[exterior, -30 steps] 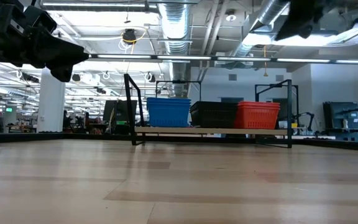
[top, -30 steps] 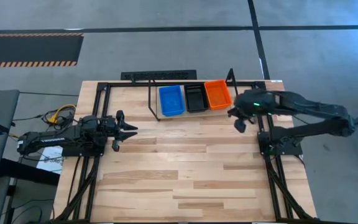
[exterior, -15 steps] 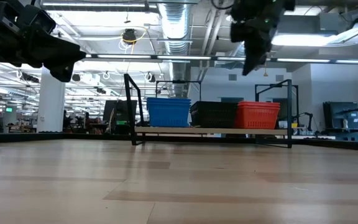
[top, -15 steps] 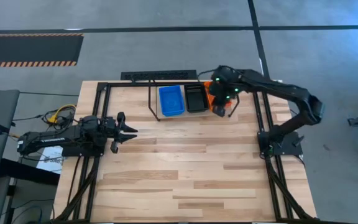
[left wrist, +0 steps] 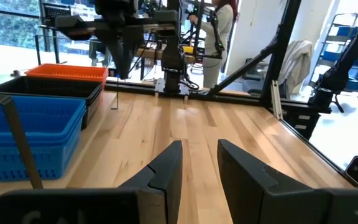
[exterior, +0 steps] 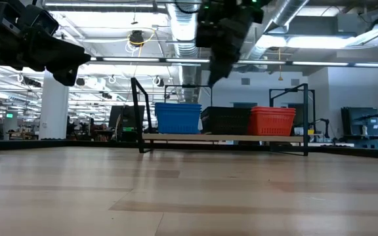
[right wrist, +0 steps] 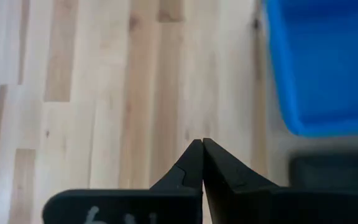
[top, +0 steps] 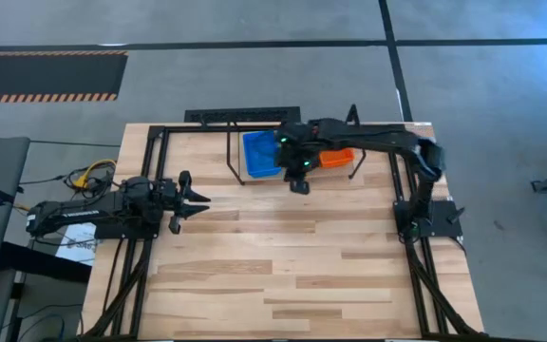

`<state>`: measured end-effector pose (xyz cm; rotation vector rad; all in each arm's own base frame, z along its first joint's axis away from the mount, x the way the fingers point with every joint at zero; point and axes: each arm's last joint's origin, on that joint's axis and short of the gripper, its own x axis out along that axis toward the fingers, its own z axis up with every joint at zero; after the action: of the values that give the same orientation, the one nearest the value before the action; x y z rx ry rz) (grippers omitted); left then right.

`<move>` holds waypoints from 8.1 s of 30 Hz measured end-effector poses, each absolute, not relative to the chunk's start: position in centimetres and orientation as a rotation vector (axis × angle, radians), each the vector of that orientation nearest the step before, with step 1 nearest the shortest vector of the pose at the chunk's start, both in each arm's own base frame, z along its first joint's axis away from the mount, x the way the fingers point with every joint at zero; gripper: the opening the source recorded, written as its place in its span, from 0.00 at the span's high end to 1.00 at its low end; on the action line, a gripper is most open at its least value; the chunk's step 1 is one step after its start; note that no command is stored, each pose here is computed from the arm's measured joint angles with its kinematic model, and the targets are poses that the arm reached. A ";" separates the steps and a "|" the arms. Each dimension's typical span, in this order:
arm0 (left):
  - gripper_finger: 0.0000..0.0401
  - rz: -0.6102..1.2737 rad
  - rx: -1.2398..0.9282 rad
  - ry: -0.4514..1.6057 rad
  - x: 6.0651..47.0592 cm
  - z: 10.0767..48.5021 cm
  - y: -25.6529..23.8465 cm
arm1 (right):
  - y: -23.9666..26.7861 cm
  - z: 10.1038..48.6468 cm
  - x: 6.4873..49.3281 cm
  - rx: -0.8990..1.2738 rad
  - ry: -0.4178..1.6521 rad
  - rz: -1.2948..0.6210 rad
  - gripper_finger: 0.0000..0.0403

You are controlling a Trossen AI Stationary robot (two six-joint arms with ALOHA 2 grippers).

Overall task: Stack baskets on shelf by color
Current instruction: Adjust the bins on the shelf

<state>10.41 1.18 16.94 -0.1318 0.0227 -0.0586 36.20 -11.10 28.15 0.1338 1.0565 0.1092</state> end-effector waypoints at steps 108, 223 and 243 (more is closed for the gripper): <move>0.78 -0.048 -0.145 0.055 10.4 16.6 1.2 | -13.2 28.0 43.2 -0.310 1.054 0.025 0.93; 0.78 -0.142 -0.109 0.053 10.4 16.7 0.9 | -6.4 24.2 39.8 -0.062 1.496 0.284 0.93; 0.78 -0.129 -0.103 0.053 10.4 16.7 1.0 | -11.9 23.0 39.0 -0.075 1.433 0.251 0.93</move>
<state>10.38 0.97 16.67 -0.1026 0.0532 -0.1294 39.03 -11.92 22.99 -0.0749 1.4334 0.2513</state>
